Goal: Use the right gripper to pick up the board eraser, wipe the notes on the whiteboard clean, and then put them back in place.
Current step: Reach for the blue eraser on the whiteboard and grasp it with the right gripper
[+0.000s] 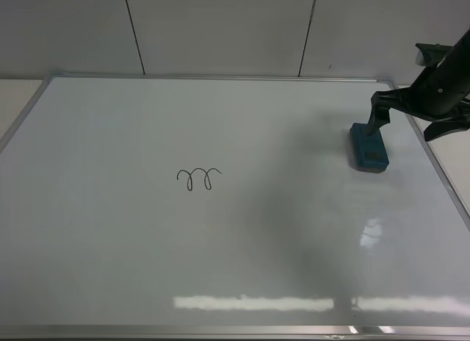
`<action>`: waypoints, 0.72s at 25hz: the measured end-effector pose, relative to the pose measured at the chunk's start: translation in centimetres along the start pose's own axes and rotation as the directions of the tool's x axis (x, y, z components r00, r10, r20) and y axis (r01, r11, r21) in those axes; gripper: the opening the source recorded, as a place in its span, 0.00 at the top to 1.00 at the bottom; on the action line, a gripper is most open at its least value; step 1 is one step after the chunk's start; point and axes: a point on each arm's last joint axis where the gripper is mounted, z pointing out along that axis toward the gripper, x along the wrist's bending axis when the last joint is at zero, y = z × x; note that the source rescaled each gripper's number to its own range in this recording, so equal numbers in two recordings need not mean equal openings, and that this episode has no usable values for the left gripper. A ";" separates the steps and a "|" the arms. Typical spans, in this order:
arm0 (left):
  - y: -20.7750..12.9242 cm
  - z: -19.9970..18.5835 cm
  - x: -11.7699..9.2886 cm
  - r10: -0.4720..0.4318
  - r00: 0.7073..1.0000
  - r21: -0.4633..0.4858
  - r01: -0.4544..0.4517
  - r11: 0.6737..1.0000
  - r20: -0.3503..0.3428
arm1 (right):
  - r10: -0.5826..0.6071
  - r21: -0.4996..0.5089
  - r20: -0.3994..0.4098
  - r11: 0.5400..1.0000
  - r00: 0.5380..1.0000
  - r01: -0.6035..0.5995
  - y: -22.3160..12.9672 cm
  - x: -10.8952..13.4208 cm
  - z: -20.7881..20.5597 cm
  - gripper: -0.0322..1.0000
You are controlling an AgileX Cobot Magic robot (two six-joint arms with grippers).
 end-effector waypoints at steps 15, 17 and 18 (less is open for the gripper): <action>0.0 0.0 0.0 0.000 1.000 0.000 0.000 1.000 0.000 | 0.012 0.037 -0.053 0.999 0.999 -0.010 1.2 2.3 4.9 0.00; 0.0 0.0 0.0 0.000 1.000 0.000 0.000 1.000 0.000 | 0.013 0.048 -0.053 0.999 0.998 -0.011 1.0 2.4 5.3 0.00; 0.0 0.0 0.0 0.000 1.000 0.000 0.000 1.000 0.000 | 0.014 0.051 -0.053 0.999 0.998 -0.012 1.0 2.4 5.5 0.00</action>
